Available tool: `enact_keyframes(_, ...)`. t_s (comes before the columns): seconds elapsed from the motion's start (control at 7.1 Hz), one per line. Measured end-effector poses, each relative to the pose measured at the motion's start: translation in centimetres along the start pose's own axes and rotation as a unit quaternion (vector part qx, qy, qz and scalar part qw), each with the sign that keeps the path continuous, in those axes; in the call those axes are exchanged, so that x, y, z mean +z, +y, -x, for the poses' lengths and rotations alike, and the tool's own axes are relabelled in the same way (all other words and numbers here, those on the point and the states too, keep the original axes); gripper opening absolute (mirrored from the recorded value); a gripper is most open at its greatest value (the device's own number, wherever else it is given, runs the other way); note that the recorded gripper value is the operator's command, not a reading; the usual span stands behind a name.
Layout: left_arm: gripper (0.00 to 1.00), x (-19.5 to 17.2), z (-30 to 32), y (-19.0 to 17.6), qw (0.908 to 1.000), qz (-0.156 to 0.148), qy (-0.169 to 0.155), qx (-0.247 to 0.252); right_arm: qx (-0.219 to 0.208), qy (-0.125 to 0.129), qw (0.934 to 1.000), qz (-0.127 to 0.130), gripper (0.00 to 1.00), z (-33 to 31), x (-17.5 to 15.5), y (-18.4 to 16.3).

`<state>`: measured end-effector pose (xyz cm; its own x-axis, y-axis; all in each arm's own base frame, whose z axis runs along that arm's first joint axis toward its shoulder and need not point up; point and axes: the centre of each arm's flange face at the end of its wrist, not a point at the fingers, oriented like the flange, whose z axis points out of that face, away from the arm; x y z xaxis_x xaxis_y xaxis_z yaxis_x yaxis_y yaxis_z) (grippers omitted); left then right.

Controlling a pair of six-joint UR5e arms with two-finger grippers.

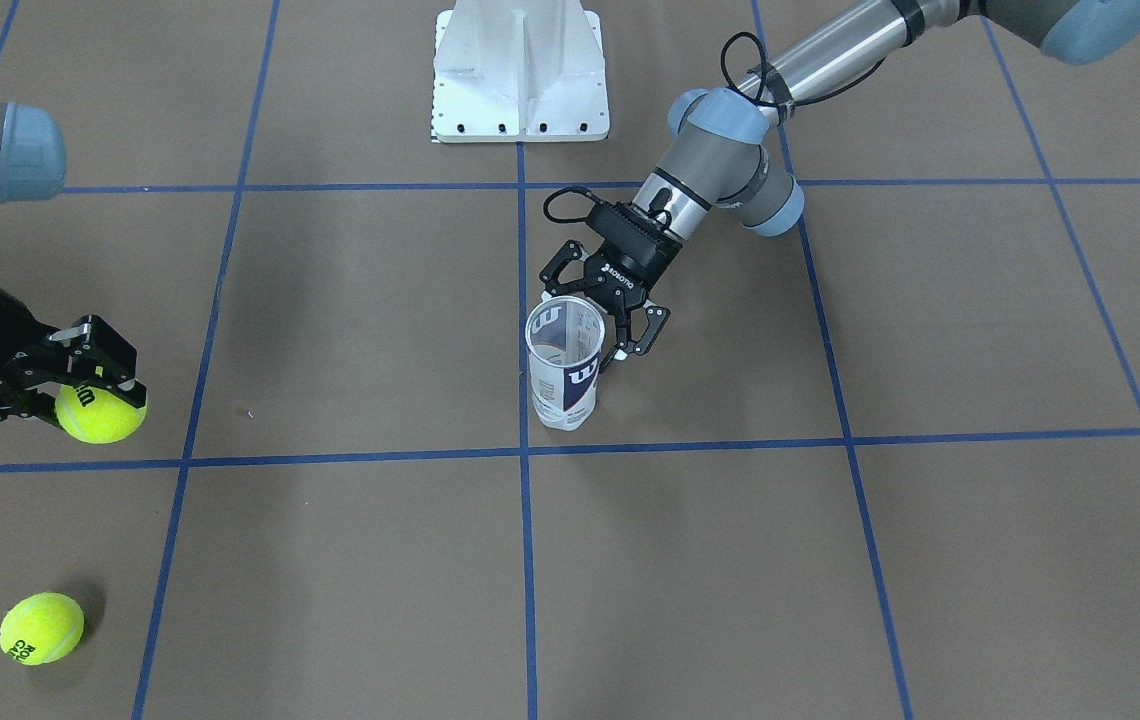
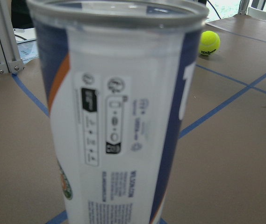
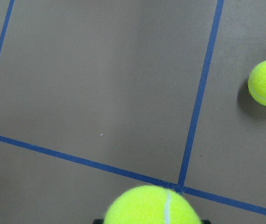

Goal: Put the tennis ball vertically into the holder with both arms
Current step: 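Hold the tube steady with the left gripper while the right gripper holds the ball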

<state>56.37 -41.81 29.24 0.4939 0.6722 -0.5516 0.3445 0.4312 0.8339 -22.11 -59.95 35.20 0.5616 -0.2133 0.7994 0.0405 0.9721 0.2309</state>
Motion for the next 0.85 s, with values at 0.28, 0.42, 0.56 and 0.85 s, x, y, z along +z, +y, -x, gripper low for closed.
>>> enact_keyframes(0.28,0.99,-0.04,0.33,0.17,1.0000,0.001,-0.003,0.000,0.000,0.000,1.0000,0.000,0.00,0.05,-0.04,-0.02)
enact_keyframes(0.42,0.99,-0.04,0.44,0.15,1.0000,0.000,-0.005,0.001,-0.001,-0.001,1.0000,-0.001,0.00,0.06,-0.05,-0.03)
enact_keyframes(0.56,0.99,-0.03,0.51,0.08,1.0000,-0.002,-0.009,0.001,-0.001,-0.001,1.0000,-0.001,0.00,0.07,-0.06,-0.03)
enact_keyframes(0.85,0.99,0.08,0.63,-0.06,0.9998,-0.007,-0.017,0.001,-0.002,-0.002,1.0000,-0.001,0.00,0.18,-0.16,-0.01)
